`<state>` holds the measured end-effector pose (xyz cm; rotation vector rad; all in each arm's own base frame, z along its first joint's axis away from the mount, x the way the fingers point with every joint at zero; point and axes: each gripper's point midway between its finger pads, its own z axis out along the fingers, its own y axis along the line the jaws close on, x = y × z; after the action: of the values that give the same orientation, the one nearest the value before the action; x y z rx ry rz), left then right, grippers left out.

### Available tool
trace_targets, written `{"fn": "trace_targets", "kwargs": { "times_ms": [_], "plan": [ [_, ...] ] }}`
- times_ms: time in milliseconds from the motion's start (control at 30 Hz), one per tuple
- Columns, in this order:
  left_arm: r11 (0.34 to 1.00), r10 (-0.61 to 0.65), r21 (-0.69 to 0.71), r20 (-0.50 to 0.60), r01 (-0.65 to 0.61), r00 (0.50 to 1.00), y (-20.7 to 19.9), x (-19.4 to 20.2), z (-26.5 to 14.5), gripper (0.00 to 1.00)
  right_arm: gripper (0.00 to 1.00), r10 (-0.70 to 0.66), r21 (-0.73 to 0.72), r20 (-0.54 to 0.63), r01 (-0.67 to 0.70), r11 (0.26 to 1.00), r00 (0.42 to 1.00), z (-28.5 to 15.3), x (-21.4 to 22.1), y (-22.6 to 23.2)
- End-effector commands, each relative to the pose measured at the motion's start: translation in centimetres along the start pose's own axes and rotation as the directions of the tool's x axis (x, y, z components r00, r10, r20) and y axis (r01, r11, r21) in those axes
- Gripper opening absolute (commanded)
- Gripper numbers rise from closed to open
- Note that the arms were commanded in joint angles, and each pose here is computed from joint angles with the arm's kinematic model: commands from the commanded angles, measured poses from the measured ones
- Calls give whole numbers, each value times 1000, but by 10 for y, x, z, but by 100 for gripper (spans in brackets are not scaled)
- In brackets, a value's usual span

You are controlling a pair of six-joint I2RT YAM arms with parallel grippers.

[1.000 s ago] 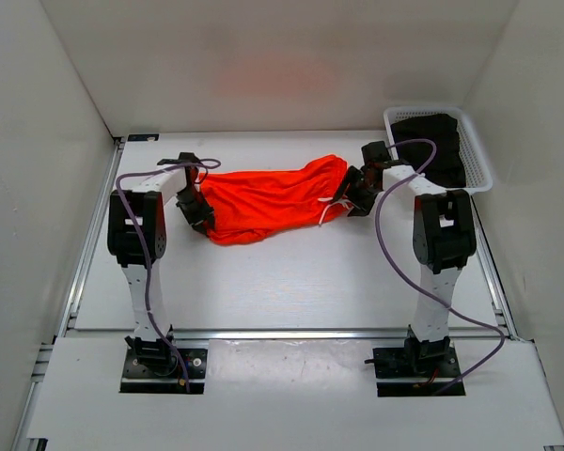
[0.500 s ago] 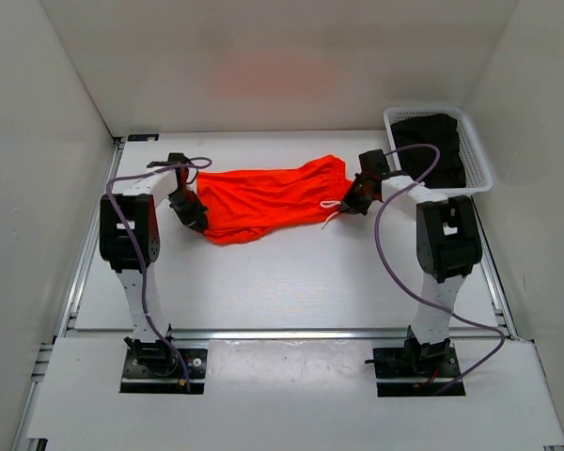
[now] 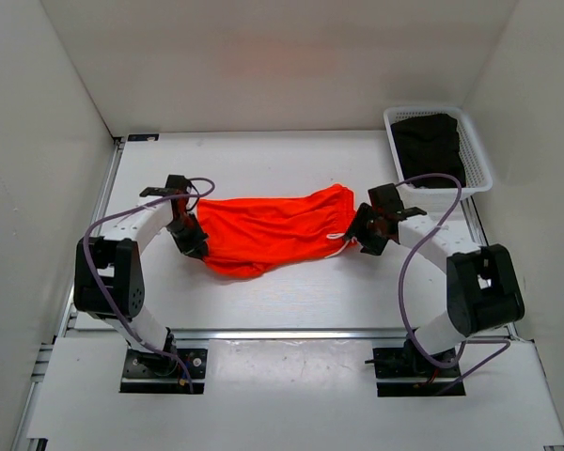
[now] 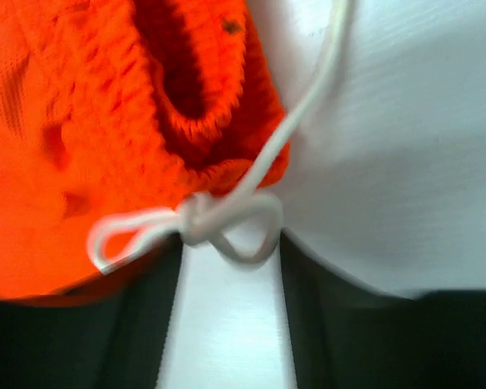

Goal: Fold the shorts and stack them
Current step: Fold the shorts

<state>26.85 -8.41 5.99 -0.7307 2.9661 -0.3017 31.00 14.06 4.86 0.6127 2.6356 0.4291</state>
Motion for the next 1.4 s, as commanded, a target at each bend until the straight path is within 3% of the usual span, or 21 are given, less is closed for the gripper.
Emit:
{"fn": "trace_targets", "kwargs": {
  "times_ms": [0,67,167,367,467,500,633,933,967,1000,1033,1067,1100,1133,1200,1300,1367],
  "plan": [
    [1000,-7,3,84,7,996,2,-13,-10,10,70,-23,-90,53,28,996,998,-17,-6,17],
    [1000,-7,2,82,7,997,1,-15,-9,10,81,17,-119,44,-12,993,999,-20,-6,21],
    [1000,-7,3,84,7,996,-1,-17,-9,10,86,77,-162,40,-69,984,996,-21,-12,26],
    [1000,-6,1,97,6,995,-3,-23,-10,10,84,141,-188,-5,-139,972,990,5,-19,36],
    [1000,-6,1,97,6,995,-5,-25,-10,10,69,145,-154,-37,-149,977,989,21,-12,37],
    [1000,-6,1,97,6,995,-5,-25,-10,10,49,146,-149,-30,-149,978,989,21,-13,36],
    [1000,-8,-8,84,9,996,0,-18,-7,10,0,155,-76,1,-155,985,988,16,-8,16],
    [1000,5,-15,28,-5,1000,21,27,-3,10,0,112,-5,57,-112,994,992,-25,29,-41],
    [1000,5,-3,20,-5,1000,19,29,-3,21,0,105,4,44,-105,994,994,-25,39,-47],
    [999,16,29,-30,-15,999,11,38,0,36,4,105,10,39,-105,994,994,-25,45,-52],
    [998,30,48,-54,-28,998,8,41,1,53,17,106,16,22,-106,994,994,-24,56,-61],
    [997,43,67,-48,-39,998,4,39,-2,70,63,88,2,2,-88,996,996,-25,62,-62],
    [997,50,62,-59,-46,997,2,40,-2,75,79,87,-6,9,-87,996,996,-27,61,-60],
    [997,53,58,-32,-51,998,2,35,-6,82,87,73,-9,11,-73,997,997,-32,62,-61],
    [998,55,34,6,-55,998,1,26,-18,83,99,62,-6,9,-62,998,998,-39,63,-62],
    [998,58,2,68,-59,996,0,12,-39,83,100,105,-42,72,-102,994,992,-54,40,-63],
    [998,61,-19,109,-59,992,0,4,-49,83,100,135,-91,42,-131,987,990,-59,37,-56]
  ]
}}
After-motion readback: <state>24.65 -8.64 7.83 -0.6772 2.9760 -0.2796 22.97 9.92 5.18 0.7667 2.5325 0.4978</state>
